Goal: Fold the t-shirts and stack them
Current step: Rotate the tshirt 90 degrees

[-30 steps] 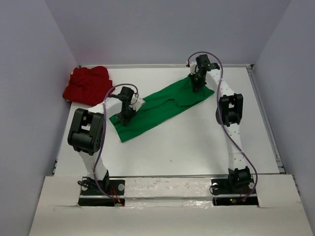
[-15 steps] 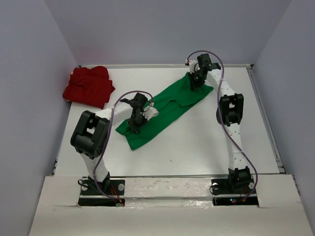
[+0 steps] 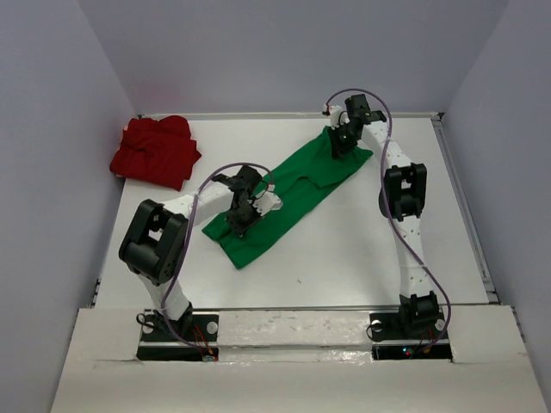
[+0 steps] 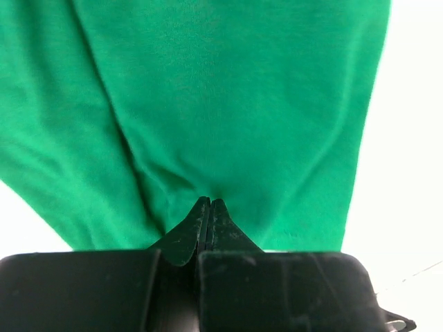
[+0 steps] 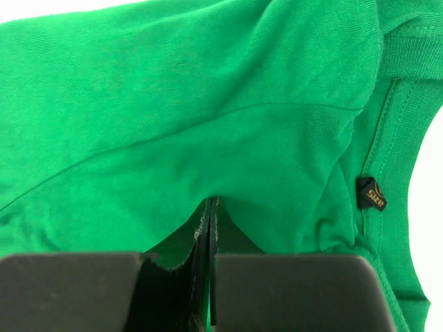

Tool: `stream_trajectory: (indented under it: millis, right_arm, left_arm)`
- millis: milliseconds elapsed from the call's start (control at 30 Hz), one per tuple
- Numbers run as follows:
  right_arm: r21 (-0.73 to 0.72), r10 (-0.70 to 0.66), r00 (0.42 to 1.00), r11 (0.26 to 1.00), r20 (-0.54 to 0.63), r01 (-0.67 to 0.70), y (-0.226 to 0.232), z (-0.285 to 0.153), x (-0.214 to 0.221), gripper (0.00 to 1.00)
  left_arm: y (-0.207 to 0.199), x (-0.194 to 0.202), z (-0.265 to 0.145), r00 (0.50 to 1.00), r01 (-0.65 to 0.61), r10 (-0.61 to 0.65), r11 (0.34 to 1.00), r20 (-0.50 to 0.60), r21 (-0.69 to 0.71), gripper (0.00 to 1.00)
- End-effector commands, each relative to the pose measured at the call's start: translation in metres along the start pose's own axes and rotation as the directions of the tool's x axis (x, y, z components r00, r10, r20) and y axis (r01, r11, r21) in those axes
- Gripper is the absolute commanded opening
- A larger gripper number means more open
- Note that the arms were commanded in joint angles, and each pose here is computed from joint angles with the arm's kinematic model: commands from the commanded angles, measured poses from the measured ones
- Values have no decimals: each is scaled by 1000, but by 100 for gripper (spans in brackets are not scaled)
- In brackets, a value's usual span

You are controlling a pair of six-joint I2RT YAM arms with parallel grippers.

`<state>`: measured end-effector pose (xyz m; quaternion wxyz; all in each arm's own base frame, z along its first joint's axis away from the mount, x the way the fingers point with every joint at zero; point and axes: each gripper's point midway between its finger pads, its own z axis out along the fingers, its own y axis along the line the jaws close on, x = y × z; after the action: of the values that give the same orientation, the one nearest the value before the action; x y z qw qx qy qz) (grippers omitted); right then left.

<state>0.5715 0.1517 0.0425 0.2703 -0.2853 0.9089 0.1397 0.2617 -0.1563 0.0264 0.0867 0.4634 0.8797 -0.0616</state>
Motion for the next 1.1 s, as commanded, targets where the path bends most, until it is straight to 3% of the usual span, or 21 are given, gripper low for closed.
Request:
stream_trajectory:
  millis: [0,167,333,467,633,800,1067]
  right_arm:
    - [23,-78,984,997,160,76,8,-59,-55,0]
    - [64,-96,986,994,136,88,6,-76,-51,0]
    - [2,-75,991,997,109,75,25,-91,-39,0]
    - [-51,-52,997,997,51,55,37,-93,-18,0]
    - [-125,-31,999,992,-41,26,50,-80,14,0]
    - [-190,-34,994,982,-103,14,63,-71,34,0]
    - [-159,-40,987,987,-157,15,51,-48,50,0]
  left_arm:
    - [0,-14,-40,994,-40,43,999,101,-33,0]
    - [1,-31,-59,984,-58,62,998,168,-28,0]
    - [11,-35,-75,972,-41,61,995,227,-93,0]
    - [55,-32,-87,954,101,-38,975,297,-198,0]
    - [109,-28,-106,852,286,-187,948,489,-137,0]
    - [149,-10,-109,810,391,-273,911,519,-132,0]
    - [166,-5,-115,797,433,-283,884,533,-177,0]
